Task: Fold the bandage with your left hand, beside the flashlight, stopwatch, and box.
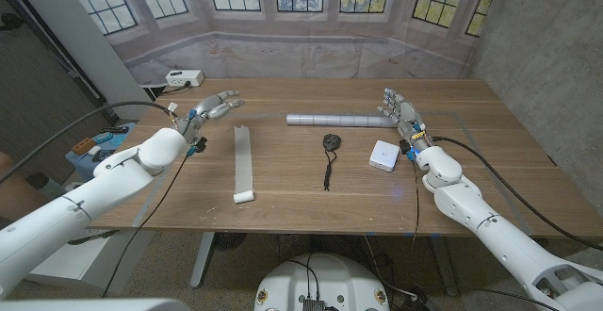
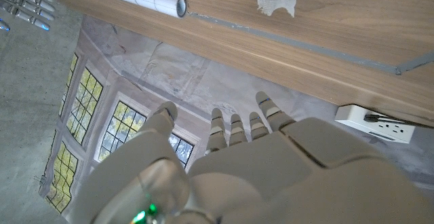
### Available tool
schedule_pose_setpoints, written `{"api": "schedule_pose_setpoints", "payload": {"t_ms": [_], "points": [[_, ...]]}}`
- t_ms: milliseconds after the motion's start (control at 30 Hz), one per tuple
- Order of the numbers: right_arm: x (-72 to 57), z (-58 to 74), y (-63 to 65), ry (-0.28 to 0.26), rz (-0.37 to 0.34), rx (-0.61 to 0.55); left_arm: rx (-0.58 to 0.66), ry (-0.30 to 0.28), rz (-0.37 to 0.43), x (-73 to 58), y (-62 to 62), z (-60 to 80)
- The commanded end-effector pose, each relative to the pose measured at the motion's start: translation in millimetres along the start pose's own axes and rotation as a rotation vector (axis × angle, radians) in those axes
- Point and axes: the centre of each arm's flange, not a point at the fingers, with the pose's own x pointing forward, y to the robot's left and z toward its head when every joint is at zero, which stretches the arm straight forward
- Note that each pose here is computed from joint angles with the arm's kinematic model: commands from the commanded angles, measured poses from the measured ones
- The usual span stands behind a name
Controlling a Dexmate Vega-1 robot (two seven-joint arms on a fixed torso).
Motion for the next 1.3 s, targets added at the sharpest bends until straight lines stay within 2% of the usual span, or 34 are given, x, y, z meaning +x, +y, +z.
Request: {"api": "schedule_pose_setpoints", "payload": {"t_ms": [33, 167, 267, 400, 867, 1033, 1167, 1300], "points": [[2.6, -4.4, 3.3, 0.0, -0.002, 0.007, 0.182, 0.027, 0.035, -3.2, 18.1, 2.9], [2.7, -5.5, 2.8, 0.001, -0.006, 0.009, 0.24, 0.045, 0.037, -1.6, 23.1, 4.0], [2.8, -6.3, 2.4, 0.001, -0.008, 0.012, 0.278, 0.078, -0.013, 3.4, 27.3, 5.1], [4.1, -8.0, 2.2, 0.006, -0.01, 0.013, 0.336, 0.095, -0.029, 7.0, 31.5, 6.2], [8.1, -10.5, 3.1, 0.014, -0.008, 0.014, 0.514, 0.149, -0.065, 16.2, 42.5, -1.3], [9.0, -11.6, 4.1, 0.015, -0.008, 0.016, 0.547, 0.151, -0.05, 16.9, 42.1, -1.7], [9.9, -12.3, 5.1, 0.013, -0.008, 0.017, 0.626, 0.113, -0.002, 17.4, 39.1, 1.1], [9.7, -13.2, 5.2, 0.012, -0.009, 0.021, 0.639, 0.077, -0.002, 20.0, 39.3, 2.6]]}}
